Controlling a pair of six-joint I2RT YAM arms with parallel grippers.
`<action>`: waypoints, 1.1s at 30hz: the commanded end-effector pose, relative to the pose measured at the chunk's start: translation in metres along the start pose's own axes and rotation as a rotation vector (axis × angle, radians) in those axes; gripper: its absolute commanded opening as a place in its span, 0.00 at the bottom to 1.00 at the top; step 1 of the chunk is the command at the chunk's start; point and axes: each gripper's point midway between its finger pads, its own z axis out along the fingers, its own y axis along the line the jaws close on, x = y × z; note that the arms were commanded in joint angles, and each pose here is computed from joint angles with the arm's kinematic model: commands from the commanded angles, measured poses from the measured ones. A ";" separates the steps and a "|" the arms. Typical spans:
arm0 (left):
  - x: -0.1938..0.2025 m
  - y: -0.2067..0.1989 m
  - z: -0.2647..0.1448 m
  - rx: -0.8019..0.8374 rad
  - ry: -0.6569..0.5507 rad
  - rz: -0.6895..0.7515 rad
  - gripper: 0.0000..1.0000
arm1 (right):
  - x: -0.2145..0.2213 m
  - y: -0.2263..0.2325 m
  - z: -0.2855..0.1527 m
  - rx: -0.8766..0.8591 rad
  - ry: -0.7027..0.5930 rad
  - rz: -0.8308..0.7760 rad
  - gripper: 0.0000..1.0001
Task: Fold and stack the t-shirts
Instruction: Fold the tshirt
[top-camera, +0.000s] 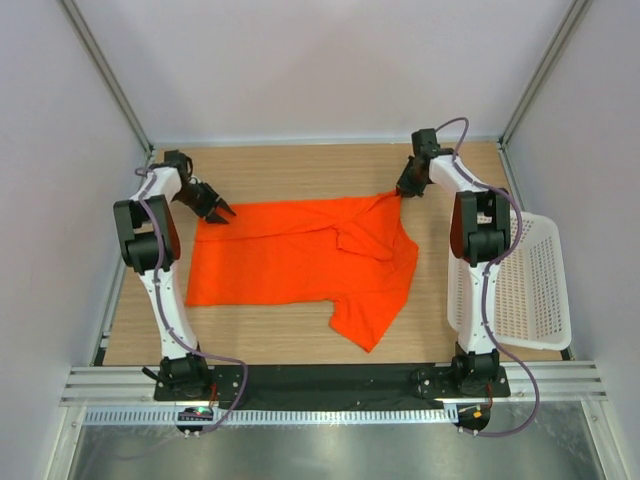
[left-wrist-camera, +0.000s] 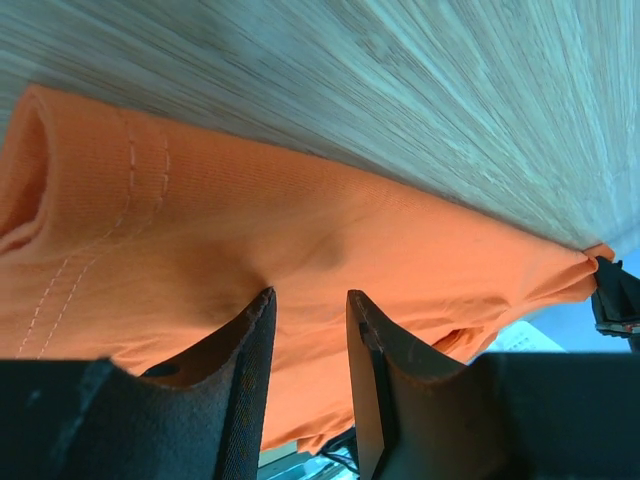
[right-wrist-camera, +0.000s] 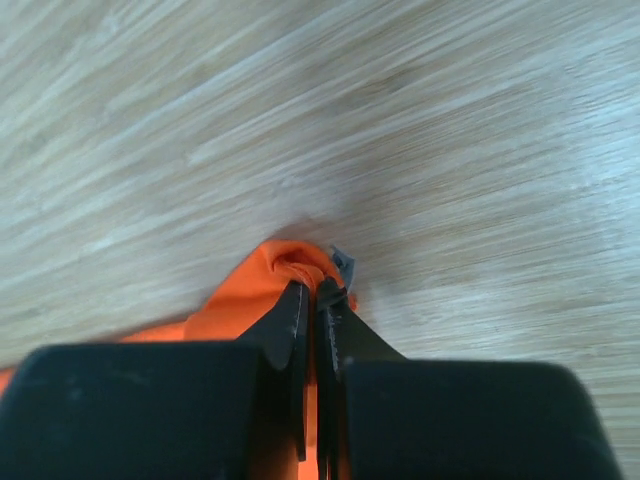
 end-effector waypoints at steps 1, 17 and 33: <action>-0.013 0.035 0.013 -0.086 -0.009 -0.056 0.37 | -0.029 -0.023 -0.007 0.117 -0.142 0.092 0.01; -0.047 0.025 0.013 -0.046 -0.069 -0.043 0.38 | -0.076 -0.009 0.011 0.091 -0.285 0.165 0.01; -0.002 -0.006 -0.099 -0.112 -0.244 0.145 0.61 | -0.087 -0.007 -0.115 0.240 -0.242 -0.116 0.72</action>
